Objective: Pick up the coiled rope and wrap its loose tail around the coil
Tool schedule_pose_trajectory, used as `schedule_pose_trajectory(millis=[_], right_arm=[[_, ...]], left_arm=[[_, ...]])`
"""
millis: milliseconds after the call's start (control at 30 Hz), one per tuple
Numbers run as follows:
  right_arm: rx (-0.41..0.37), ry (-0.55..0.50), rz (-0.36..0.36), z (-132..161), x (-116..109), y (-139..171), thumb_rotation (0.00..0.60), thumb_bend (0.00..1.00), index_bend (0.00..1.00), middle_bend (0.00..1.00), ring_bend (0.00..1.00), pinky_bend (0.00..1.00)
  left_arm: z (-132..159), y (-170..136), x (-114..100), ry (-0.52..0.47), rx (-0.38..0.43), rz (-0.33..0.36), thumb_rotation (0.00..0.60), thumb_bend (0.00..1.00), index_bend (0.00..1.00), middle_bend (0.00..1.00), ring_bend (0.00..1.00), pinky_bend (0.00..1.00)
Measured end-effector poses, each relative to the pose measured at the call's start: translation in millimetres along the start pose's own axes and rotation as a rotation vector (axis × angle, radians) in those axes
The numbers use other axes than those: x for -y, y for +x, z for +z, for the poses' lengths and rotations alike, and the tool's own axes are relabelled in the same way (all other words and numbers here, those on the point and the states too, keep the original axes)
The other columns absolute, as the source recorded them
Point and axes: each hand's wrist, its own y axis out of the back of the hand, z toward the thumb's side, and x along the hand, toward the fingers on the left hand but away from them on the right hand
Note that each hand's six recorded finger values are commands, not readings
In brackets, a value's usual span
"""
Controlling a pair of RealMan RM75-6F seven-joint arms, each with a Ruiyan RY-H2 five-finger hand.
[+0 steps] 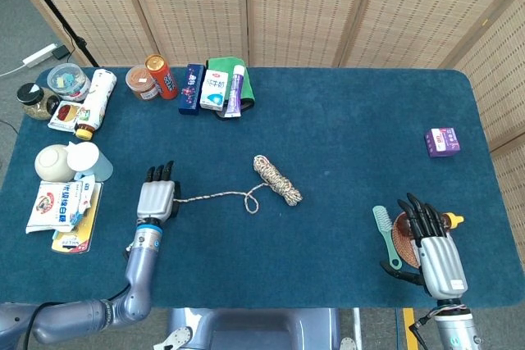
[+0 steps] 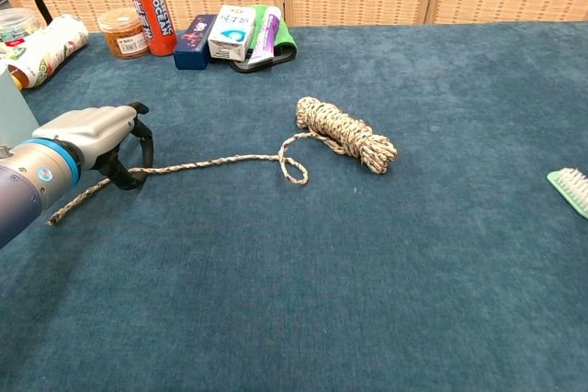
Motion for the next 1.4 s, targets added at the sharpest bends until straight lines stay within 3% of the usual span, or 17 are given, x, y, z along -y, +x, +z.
schedule_pose_trajectory(millis=[533, 1067, 1400], right_arm=[[0.003, 0.007, 0.003, -1, 2, -1, 0.600, 0.00, 0.00, 0.00, 0.00, 0.00], [0.010, 0.065, 0.059, 4, 27, -14, 0.600, 0.00, 0.00, 0.00, 0.00, 0.00], [0.019, 0.069, 0.151, 32, 62, -63, 0.600, 0.00, 0.00, 0.00, 0.00, 0.00]], left_arm=[[-3, -6, -22, 0.000, 0.021, 0.043, 0.600, 0.41, 0.58, 0.00, 0.00, 0.00], [-11, -29, -85, -0.031, 0.126, 0.164, 0.600, 0.41, 0.58, 0.00, 0.00, 0.00], [-20, -55, -136, -0.036, 0.191, 0.277, 0.600, 0.41, 0.58, 0.00, 0.00, 0.00]])
